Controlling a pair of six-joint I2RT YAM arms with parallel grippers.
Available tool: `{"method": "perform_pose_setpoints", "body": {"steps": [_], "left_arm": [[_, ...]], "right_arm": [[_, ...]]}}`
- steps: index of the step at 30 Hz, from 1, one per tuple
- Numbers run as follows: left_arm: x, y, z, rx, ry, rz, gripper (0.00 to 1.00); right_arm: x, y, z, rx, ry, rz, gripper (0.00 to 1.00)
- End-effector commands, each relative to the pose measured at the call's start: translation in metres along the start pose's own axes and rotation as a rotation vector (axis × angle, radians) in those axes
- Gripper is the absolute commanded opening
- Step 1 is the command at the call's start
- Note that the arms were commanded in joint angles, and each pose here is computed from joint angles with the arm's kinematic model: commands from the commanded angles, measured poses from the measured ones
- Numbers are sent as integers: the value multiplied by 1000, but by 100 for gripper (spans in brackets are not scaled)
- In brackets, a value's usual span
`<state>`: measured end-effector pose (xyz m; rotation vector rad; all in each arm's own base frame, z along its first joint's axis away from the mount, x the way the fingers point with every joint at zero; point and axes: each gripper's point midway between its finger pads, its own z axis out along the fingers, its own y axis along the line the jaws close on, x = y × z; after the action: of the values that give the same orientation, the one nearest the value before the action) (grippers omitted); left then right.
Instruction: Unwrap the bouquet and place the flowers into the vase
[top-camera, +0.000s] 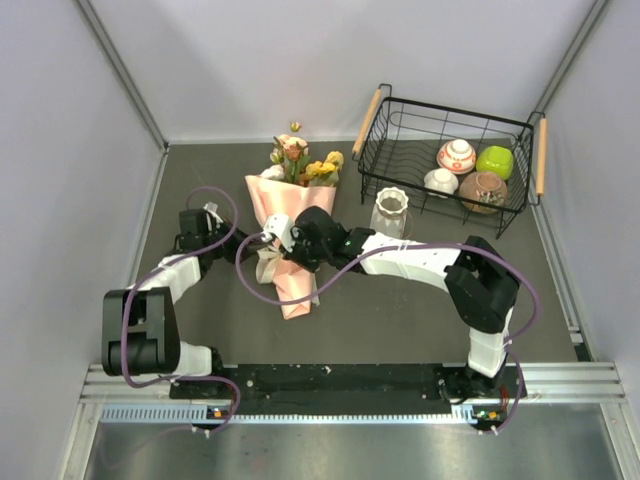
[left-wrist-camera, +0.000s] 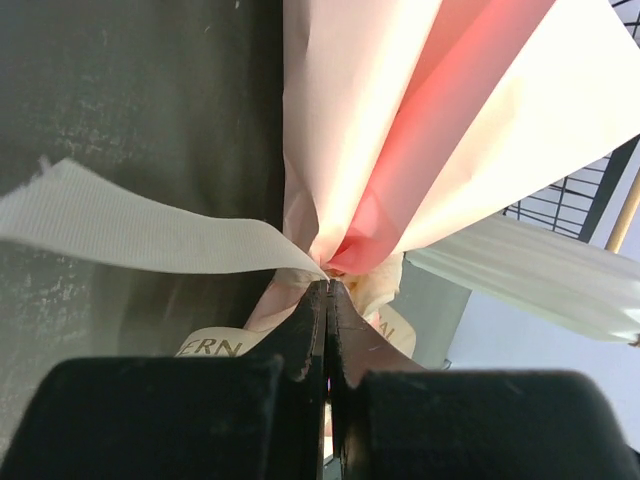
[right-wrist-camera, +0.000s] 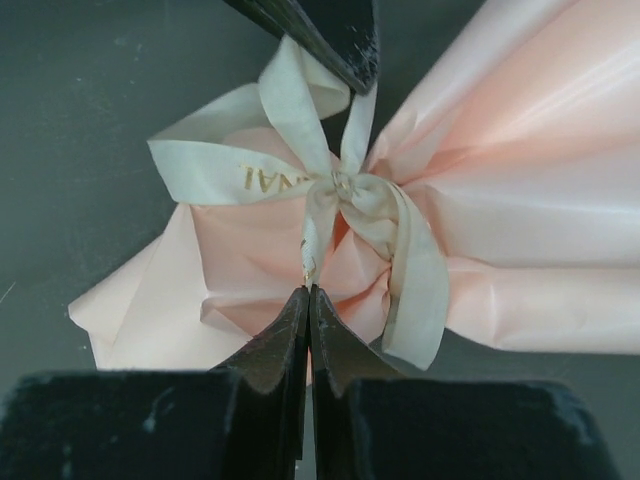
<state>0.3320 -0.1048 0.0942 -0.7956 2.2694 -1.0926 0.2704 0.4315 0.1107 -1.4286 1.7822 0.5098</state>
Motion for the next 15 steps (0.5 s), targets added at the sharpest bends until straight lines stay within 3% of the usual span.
{"method": "perform_pose_setpoints", "body": {"steps": [1, 6, 15], "left_arm": [[2, 1, -1, -7, -2, 51, 0], [0, -1, -1, -2, 0, 54, 0], [7, 0, -6, -8, 22, 67, 0]], "right_arm": [[-1, -6, -21, 90, 64, 138, 0], [5, -7, -31, 127, 141, 266, 0], [1, 5, -34, 34, 124, 403, 0]]}}
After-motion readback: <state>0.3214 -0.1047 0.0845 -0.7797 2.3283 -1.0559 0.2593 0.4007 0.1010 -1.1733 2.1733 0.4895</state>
